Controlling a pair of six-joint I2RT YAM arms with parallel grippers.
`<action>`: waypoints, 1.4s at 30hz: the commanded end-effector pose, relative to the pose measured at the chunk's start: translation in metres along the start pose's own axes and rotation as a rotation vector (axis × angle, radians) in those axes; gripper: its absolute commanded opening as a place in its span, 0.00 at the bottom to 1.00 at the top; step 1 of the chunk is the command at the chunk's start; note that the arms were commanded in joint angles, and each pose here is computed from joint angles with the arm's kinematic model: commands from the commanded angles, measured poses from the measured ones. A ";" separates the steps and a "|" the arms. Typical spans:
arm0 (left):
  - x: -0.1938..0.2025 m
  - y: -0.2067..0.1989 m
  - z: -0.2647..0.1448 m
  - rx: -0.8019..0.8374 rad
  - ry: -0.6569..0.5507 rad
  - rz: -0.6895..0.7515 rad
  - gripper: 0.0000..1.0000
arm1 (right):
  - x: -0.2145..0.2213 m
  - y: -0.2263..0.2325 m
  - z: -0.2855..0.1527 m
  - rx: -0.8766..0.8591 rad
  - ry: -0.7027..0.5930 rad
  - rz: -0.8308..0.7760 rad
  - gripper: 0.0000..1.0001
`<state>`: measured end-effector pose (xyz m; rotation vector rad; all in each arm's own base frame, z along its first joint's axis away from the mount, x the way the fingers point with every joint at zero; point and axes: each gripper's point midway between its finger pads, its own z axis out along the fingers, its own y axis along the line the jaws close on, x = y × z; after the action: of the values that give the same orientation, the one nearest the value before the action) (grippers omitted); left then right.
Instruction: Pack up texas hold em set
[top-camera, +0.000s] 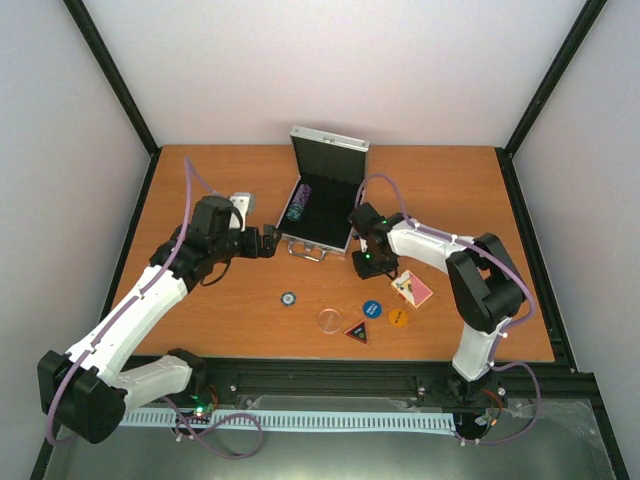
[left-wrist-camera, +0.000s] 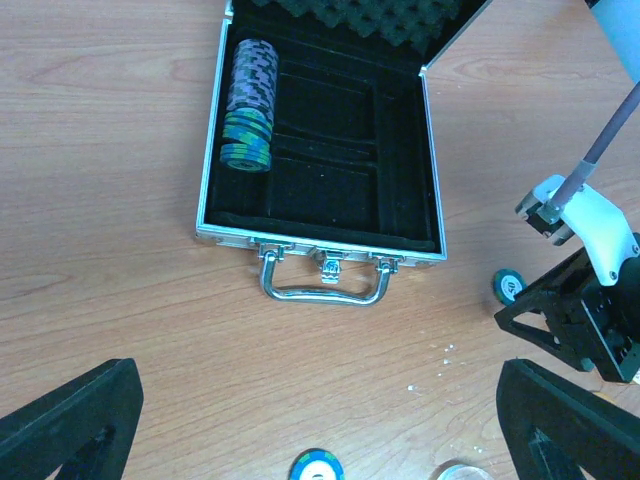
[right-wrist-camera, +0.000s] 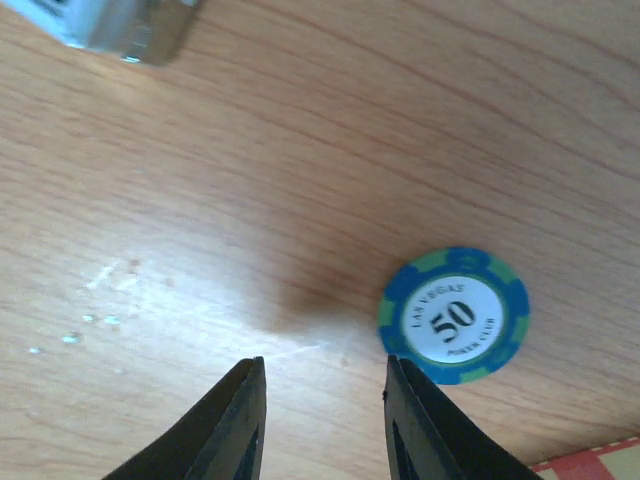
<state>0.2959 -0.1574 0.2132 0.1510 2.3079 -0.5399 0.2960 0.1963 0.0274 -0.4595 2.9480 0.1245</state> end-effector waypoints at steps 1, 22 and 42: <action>-0.009 -0.002 -0.008 -0.004 -0.023 0.020 1.00 | -0.008 0.015 -0.014 -0.005 -0.024 -0.004 0.34; -0.015 -0.004 -0.022 -0.004 -0.054 0.037 1.00 | -0.011 -0.009 0.002 -0.072 -0.036 0.014 0.89; -0.007 0.001 -0.019 -0.018 -0.046 0.024 1.00 | 0.014 -0.034 0.038 0.062 0.072 0.023 0.74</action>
<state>0.2879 -0.1500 0.2209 0.1528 2.2923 -0.5152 0.3179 0.1700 0.0148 -0.3980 2.9426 0.1113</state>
